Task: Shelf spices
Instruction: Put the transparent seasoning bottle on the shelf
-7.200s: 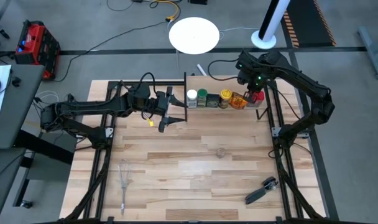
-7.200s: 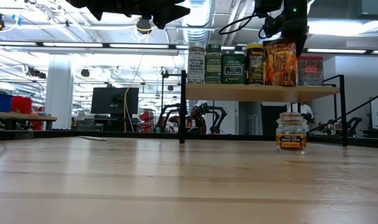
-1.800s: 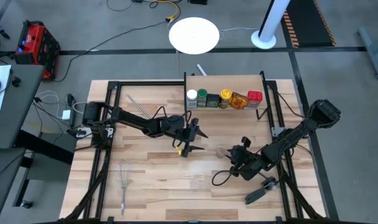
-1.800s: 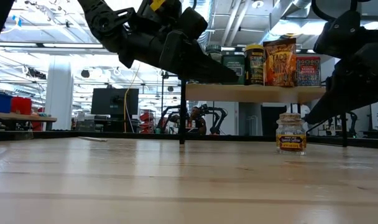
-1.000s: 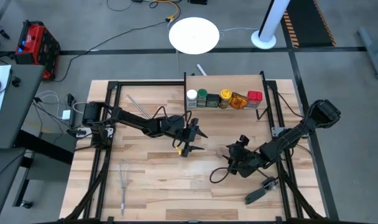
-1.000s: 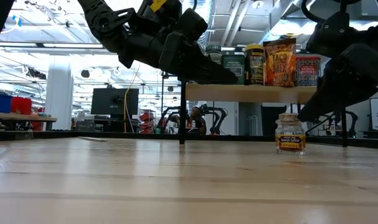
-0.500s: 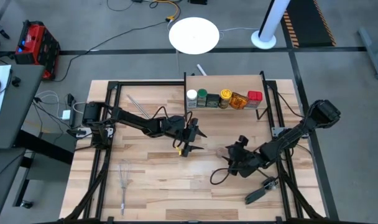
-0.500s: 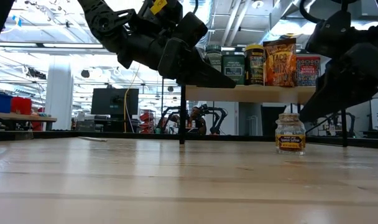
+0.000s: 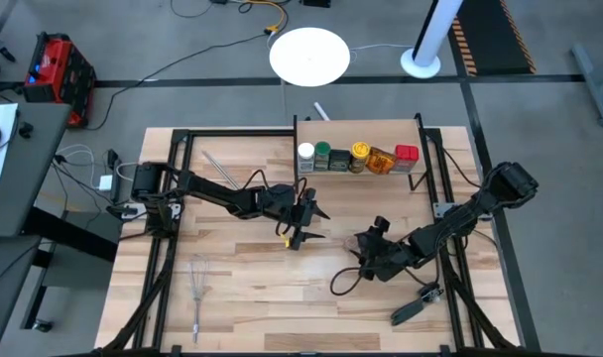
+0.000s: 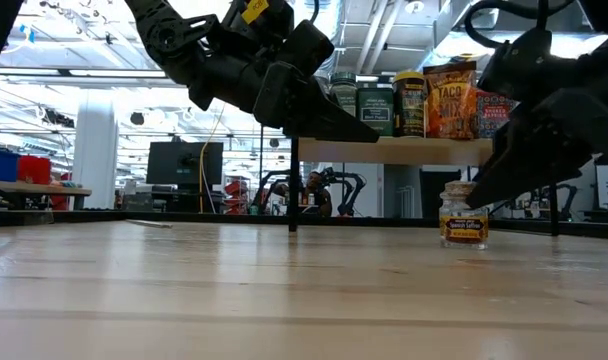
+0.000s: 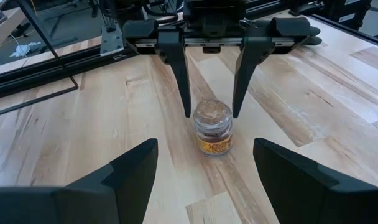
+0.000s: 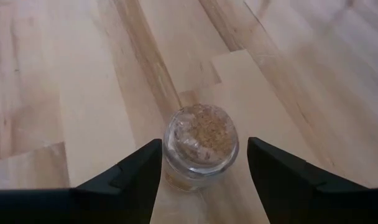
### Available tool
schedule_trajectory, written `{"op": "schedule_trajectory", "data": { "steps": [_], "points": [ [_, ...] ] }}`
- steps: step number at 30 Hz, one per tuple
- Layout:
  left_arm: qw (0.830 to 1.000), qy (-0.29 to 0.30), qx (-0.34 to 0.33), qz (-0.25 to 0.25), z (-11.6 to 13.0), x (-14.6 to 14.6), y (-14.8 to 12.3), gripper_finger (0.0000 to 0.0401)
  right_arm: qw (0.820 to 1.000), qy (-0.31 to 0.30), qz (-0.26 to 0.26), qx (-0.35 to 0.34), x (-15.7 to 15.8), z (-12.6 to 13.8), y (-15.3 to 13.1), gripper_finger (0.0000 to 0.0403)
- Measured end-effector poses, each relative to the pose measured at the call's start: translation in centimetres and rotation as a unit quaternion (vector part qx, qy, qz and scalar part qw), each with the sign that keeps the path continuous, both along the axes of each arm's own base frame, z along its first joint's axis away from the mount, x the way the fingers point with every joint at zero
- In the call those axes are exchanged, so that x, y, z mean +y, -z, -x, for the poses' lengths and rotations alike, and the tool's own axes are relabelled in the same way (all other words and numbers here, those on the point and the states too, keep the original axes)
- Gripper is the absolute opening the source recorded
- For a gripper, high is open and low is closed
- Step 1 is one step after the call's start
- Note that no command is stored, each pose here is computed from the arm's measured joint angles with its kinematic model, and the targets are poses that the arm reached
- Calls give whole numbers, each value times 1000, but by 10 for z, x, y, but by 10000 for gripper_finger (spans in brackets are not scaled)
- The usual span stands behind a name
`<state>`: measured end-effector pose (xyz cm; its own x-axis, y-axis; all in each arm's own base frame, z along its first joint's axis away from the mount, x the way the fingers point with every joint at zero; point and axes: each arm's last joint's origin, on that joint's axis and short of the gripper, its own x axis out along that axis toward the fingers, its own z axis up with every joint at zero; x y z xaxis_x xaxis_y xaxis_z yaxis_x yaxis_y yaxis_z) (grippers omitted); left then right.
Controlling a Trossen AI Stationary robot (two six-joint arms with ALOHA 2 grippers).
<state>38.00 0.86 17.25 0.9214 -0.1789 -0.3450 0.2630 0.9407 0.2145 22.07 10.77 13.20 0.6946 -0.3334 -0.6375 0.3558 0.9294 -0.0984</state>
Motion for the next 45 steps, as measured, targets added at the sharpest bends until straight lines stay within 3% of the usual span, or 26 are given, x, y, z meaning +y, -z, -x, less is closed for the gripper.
{"op": "schedule_trajectory", "data": {
  "steps": [18,35,45],
  "points": [
    [1000,2,10,-4,1,0,2,256,999,-22,22,10,-6,-5,-1,238],
    [1000,2,10,-4,1,0,2,256,999,-26,25,8,-6,-6,-2,164],
    [1000,2,10,-4,1,0,2,256,999,-27,22,10,-6,-6,-2,161]
  ]
}}
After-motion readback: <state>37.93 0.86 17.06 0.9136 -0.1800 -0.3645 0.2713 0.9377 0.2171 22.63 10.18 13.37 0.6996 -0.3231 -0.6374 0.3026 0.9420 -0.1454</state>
